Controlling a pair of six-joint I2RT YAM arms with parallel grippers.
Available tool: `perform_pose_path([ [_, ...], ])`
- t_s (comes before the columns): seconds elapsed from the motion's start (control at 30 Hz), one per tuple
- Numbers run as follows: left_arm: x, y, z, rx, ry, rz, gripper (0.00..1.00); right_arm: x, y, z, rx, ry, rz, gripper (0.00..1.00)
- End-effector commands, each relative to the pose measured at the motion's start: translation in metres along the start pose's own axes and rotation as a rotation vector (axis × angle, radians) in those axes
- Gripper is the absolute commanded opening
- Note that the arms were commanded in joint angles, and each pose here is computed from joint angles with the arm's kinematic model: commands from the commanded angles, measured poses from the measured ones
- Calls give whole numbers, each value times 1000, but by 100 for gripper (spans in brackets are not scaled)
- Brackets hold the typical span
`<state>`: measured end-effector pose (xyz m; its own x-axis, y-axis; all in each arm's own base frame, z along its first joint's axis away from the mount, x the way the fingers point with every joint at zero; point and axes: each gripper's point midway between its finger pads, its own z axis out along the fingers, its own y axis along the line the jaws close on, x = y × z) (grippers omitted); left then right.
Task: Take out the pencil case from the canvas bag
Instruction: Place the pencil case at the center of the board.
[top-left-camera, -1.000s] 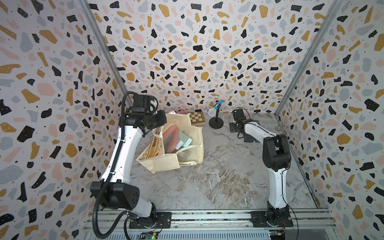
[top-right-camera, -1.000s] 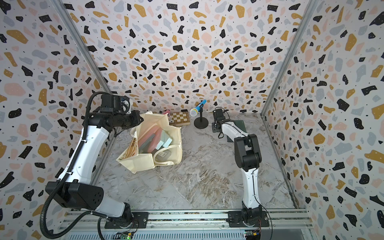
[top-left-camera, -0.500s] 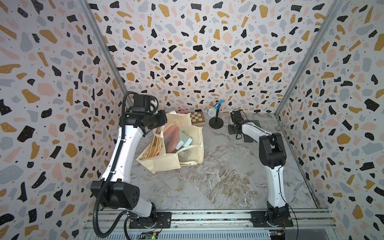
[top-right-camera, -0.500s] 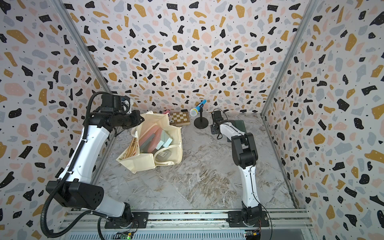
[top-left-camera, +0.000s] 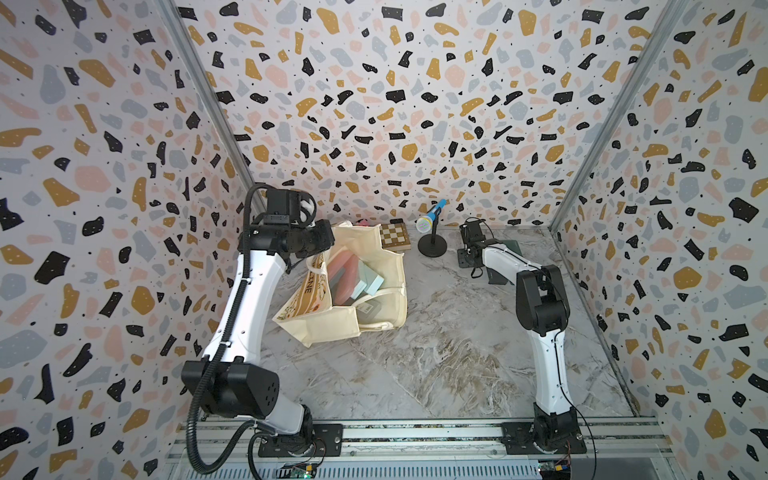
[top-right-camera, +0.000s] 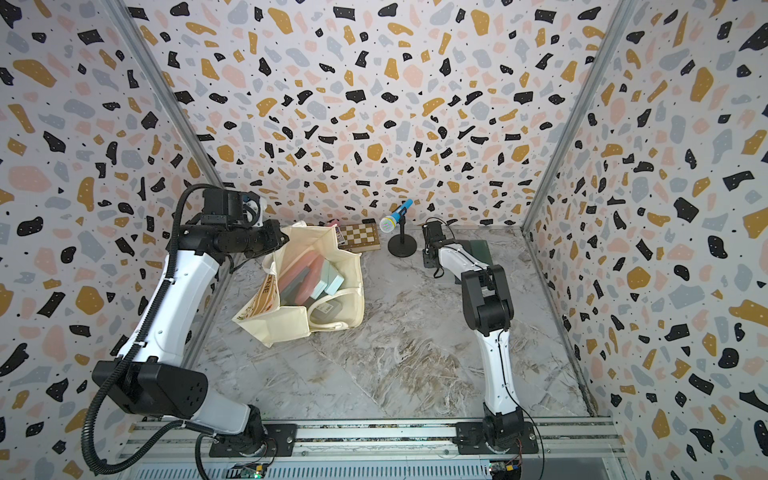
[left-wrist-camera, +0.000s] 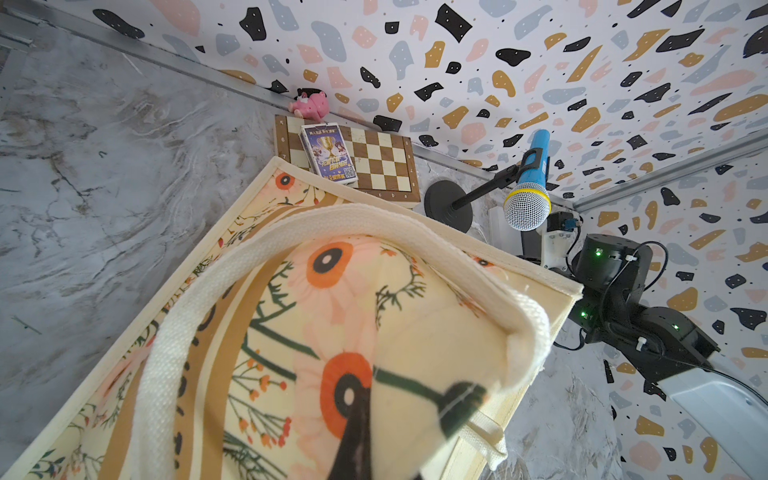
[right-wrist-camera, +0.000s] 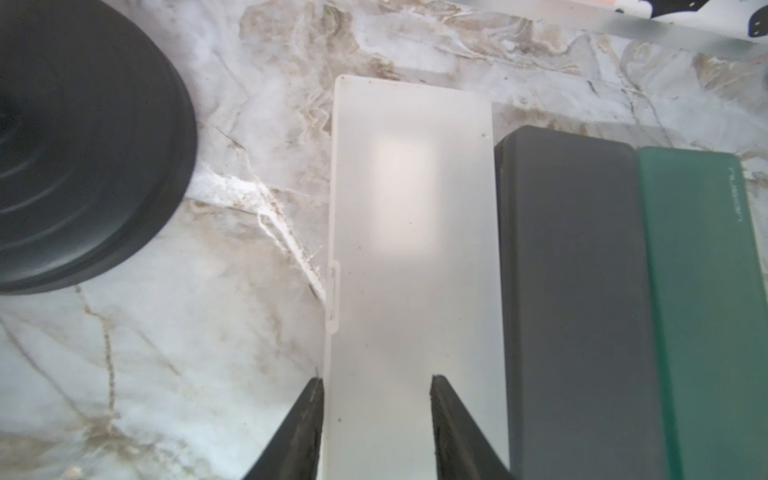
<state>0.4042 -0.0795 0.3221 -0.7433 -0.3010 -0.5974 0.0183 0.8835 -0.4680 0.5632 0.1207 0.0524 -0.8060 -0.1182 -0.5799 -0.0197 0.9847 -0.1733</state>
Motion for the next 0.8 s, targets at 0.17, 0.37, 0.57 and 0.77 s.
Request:
perform_pose_path([
  [0.17,-13,-9,0,50,-49,14,0,15,-16,3,57,64,23,42],
  [0.37,-13,-9,2,52,-47,15,0,12,-21,-1,67,55,17,42],
  [0.57,-13,-15,2,90,-42,26,0,-4,-20,-29,21,-7,55,44],
  [0.77,-9,-43,4,261,-6,45,0,-35,-16,-120,-97,-218,148,47],
])
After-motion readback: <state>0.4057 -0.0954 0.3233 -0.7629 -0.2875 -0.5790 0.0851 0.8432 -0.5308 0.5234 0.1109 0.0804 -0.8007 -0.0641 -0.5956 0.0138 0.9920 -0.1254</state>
